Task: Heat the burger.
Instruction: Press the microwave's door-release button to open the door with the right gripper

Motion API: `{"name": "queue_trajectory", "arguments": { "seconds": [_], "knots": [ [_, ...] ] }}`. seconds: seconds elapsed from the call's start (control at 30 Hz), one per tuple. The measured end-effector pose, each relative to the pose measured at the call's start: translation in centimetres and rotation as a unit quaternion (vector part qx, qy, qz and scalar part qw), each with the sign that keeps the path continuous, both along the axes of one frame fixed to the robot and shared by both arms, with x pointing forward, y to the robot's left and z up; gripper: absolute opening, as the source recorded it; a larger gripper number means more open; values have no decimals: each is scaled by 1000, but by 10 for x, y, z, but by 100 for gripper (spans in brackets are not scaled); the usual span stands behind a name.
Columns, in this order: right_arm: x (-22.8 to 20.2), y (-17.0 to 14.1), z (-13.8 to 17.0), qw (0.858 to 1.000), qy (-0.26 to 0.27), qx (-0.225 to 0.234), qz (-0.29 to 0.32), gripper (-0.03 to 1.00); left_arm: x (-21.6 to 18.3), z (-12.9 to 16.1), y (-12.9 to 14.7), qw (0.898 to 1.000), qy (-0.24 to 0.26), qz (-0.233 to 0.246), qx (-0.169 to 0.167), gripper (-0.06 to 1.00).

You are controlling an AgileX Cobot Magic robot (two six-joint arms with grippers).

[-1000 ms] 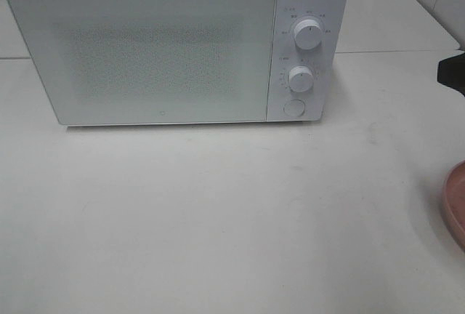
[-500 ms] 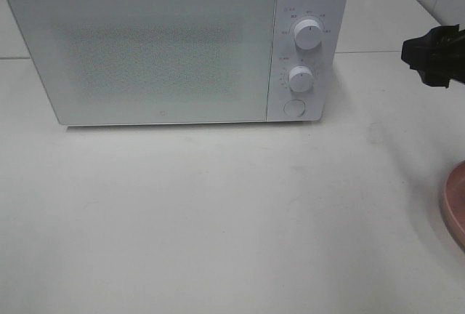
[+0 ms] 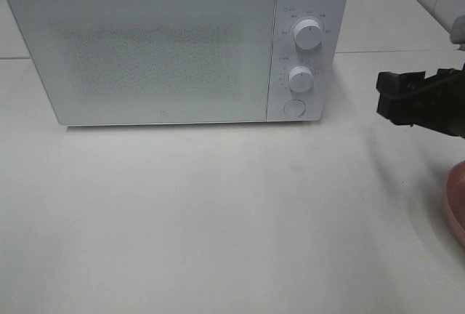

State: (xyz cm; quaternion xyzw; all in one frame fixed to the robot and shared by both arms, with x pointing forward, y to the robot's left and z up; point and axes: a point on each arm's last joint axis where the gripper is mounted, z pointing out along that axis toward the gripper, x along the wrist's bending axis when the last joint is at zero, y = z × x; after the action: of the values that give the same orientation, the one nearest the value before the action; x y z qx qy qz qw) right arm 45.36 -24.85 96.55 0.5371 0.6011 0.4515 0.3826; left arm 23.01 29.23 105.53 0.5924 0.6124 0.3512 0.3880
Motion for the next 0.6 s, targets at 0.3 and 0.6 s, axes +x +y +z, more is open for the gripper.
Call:
{"name": "queue_trajectory", "arguments": {
  "seconds": [0.3,0.6],
  "knots": [
    [-1,24,-16,1000,-12,-8,-12,74,0,0,0,1000,0,0,0,99],
    [-7,51,-35,998,-41,-12,-46,74,0,0,0,1000,0,0,0,99]
  ]
}}
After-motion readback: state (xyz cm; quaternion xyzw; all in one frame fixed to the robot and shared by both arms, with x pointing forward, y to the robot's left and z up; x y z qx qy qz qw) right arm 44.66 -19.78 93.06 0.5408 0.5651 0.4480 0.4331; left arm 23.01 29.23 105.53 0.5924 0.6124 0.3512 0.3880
